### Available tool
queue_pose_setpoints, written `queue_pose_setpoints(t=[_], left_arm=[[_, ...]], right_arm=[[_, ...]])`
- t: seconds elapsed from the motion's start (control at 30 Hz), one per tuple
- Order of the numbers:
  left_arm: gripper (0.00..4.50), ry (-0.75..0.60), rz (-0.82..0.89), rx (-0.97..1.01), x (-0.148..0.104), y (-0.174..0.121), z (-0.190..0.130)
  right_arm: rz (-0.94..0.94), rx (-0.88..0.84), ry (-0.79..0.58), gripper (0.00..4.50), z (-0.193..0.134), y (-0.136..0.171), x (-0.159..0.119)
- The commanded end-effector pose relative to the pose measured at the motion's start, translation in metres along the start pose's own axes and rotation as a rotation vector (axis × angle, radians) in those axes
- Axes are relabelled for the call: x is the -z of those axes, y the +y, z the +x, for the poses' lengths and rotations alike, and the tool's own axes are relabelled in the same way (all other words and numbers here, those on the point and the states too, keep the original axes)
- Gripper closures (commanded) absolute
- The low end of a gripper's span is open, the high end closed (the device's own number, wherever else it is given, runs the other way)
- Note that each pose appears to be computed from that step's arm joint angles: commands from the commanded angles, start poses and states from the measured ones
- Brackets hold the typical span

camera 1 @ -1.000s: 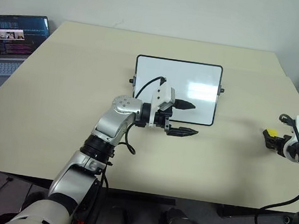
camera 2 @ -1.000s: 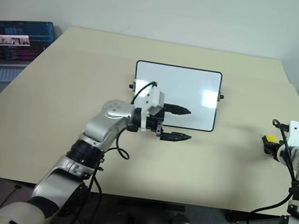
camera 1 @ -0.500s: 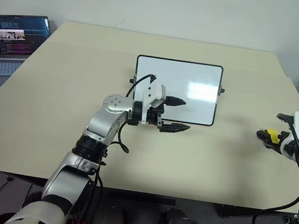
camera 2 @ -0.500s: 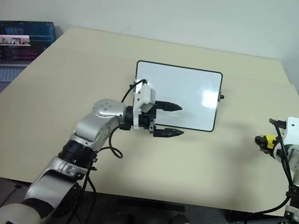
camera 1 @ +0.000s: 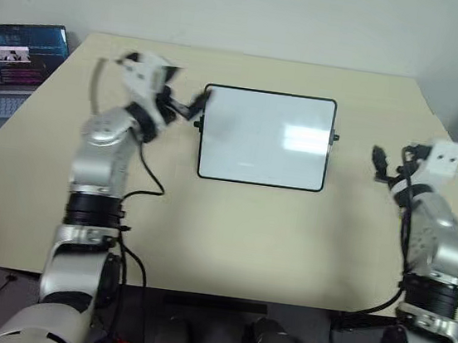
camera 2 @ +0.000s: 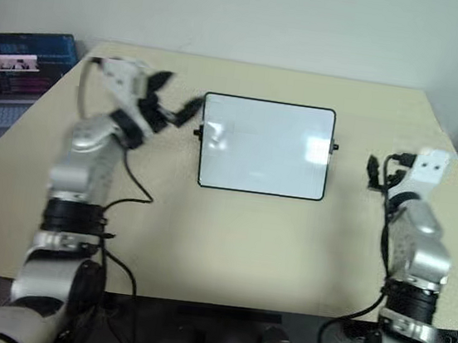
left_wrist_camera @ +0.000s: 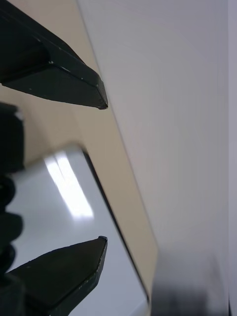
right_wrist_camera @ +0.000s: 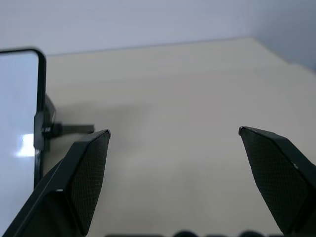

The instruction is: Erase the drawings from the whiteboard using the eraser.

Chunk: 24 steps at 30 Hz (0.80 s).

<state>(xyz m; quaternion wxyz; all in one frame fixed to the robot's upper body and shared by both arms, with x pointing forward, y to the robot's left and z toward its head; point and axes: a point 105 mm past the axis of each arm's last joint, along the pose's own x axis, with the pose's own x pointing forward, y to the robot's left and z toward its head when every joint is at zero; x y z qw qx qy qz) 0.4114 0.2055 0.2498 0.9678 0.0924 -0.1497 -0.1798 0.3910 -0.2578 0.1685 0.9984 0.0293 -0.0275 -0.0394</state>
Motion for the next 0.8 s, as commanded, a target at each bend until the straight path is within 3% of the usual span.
queue_pose_setpoints(t=[0.03, 0.33, 0.8], left_arm=[[0.00, 0.043, 0.023, -0.129, 0.015, 0.019, -0.012], [0.00, 0.148, -0.089, -0.245, 0.074, 0.024, -0.031], [0.00, 0.222, -0.128, -0.258, 0.105, 0.031, -0.034]], right_arm=[[-0.056, 0.024, -0.113, 0.01, 0.004, 0.003, -0.012], [-0.022, 0.040, -0.154, 0.01, 0.014, 0.023, 0.018], [-0.009, 0.067, -0.157, 0.01, 0.038, 0.061, 0.031]])
